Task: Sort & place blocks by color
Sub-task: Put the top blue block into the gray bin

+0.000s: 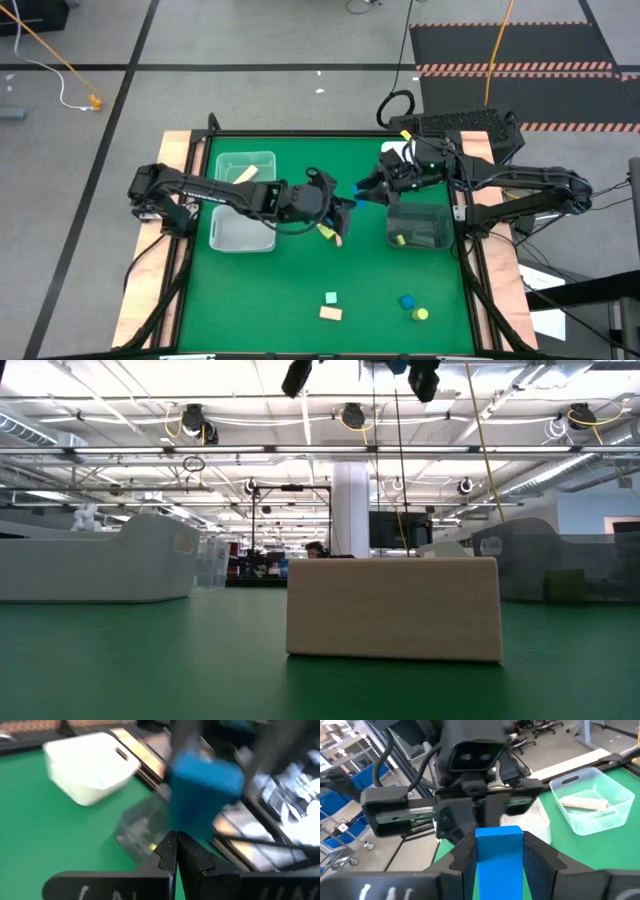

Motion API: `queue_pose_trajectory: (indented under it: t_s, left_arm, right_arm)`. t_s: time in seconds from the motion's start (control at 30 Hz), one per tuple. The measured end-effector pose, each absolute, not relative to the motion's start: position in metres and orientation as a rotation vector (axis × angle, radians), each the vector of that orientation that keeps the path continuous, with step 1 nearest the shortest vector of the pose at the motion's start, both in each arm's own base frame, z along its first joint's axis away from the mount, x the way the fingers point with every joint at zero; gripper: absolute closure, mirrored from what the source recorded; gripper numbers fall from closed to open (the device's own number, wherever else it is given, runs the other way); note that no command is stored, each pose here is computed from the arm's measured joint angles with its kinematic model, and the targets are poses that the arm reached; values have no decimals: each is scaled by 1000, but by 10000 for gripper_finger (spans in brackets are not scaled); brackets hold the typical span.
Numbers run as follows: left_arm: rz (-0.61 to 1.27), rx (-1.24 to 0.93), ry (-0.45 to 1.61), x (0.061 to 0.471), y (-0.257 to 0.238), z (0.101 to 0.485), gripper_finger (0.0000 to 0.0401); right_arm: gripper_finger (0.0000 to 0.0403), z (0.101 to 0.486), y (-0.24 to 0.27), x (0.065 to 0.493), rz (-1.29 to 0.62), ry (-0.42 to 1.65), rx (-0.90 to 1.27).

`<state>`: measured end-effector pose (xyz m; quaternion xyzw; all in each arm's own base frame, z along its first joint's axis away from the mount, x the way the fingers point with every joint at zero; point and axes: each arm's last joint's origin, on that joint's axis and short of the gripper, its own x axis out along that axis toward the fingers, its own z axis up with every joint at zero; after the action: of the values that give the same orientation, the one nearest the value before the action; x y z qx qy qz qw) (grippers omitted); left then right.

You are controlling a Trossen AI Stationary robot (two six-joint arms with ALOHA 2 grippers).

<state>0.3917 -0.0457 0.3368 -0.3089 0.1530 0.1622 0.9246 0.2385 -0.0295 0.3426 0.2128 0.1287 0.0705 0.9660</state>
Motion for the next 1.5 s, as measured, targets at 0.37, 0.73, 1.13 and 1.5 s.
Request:
queue_pose_trajectory:
  t_s: [0.37, 0.73, 1.13, 1.5]
  left_arm:
    - [168, -599, 367, 377, -65, 351, 349]
    - [207, -607, 325, 380, -51, 354, 218]
    - [170, -621, 147, 386, -42, 370, 196]
    - [167, -582, 104, 387, -38, 374, 207]
  right_arm:
    - [291, 354, -28, 224, 165, 217, 427]
    - [291, 357, -21, 226, 197, 190, 443]
    - [291, 363, -19, 232, 226, 113, 412]
    - [291, 369, -18, 235, 246, 39, 404]
